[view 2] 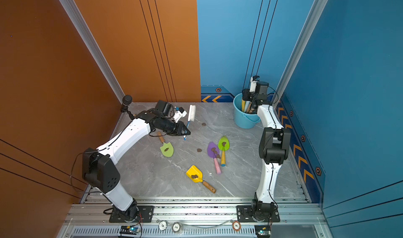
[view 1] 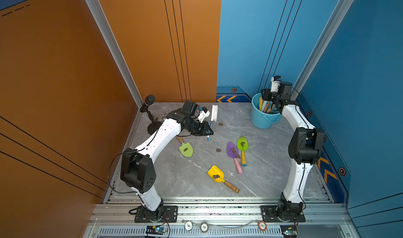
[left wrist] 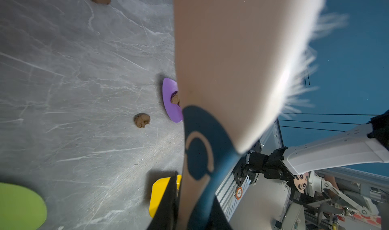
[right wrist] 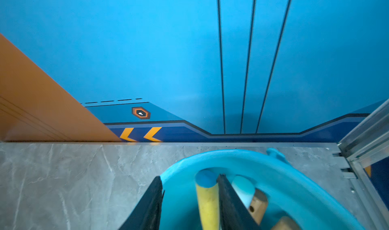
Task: Brush the soil off the hand trowel and place it into the bucket
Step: Place the hand trowel in the bucket.
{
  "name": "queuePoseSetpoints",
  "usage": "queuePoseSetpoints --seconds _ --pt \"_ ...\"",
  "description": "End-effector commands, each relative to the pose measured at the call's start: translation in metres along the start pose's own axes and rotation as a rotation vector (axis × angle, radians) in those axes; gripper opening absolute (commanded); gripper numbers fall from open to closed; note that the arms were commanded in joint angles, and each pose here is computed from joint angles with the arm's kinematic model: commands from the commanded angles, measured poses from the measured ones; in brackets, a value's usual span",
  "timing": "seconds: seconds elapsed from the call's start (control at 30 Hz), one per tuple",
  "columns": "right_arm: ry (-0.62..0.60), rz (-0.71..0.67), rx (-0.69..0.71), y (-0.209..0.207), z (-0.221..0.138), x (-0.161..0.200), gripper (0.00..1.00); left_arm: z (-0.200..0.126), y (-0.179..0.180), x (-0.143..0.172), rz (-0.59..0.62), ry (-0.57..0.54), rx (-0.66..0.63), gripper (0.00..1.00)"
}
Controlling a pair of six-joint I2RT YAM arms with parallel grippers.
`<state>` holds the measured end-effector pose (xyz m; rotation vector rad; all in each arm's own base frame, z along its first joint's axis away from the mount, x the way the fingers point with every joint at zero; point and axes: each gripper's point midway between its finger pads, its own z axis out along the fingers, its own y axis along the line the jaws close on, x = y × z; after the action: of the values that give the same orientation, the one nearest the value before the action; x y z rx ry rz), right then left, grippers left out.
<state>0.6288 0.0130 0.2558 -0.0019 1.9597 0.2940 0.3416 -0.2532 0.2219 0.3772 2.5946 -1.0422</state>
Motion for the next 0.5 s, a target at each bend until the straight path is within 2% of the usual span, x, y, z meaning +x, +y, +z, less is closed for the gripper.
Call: queuePoseSetpoints --seconds 0.0,0.1,0.3,0.47 --pt "-0.025 -0.05 -0.097 0.075 -0.038 -0.036 0.45 -0.028 0.017 -0.003 -0.023 -0.091 -0.102 0.0" --pt "0.037 -0.069 -0.177 0.135 -0.045 -0.019 0.46 -0.05 0.038 0.005 -0.086 -0.149 -0.175 0.0" --pt "0.136 -0.109 -0.284 0.25 -0.049 0.041 0.46 -0.104 0.081 0.034 -0.219 -0.3 -0.345 0.0" --pt "0.198 -0.155 -0.416 0.338 -0.048 0.097 0.48 -0.142 0.096 0.068 -0.269 -0.389 -0.435 0.0"
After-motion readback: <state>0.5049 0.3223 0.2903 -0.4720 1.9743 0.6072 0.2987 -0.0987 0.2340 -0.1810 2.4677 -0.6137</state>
